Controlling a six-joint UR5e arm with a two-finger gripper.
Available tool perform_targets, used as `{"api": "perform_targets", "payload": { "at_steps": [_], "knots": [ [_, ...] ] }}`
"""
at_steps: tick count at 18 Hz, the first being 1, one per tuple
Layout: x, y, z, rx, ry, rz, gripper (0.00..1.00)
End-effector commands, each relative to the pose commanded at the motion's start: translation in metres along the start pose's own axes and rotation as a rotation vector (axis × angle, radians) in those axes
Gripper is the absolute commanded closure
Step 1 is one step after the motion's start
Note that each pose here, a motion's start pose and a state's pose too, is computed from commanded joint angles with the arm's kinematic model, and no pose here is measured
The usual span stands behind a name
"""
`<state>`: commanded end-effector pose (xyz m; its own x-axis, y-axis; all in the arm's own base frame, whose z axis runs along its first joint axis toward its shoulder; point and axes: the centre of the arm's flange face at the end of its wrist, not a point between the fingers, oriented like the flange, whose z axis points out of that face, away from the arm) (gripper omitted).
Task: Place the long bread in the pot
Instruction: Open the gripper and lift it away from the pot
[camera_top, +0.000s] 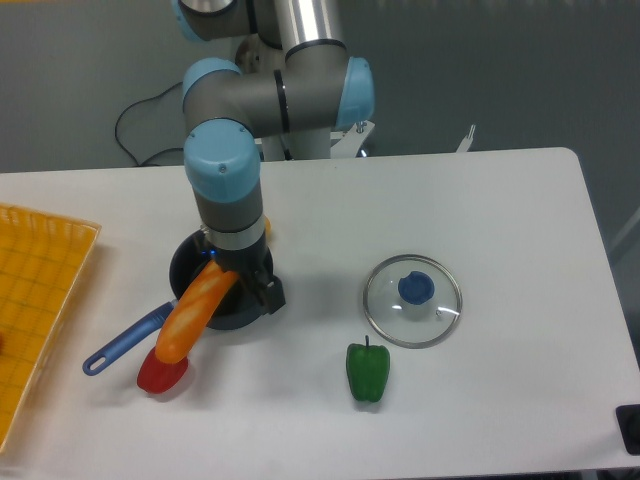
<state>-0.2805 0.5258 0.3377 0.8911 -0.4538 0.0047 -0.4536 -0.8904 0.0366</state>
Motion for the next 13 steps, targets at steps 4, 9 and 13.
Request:
{"api": "perform_targets", "payload": {
  "at_steps": [4,9,13],
  "knots": [
    [-0.002,0.014,-0.003,-0.059,-0.017,0.017,0.0],
    [-0.01,0.045,-0.019,-0.07,-0.009,0.113,0.0],
    [-0.009,0.041,-0.035,-0.059,-0.019,0.141,0.0]
  ]
}}
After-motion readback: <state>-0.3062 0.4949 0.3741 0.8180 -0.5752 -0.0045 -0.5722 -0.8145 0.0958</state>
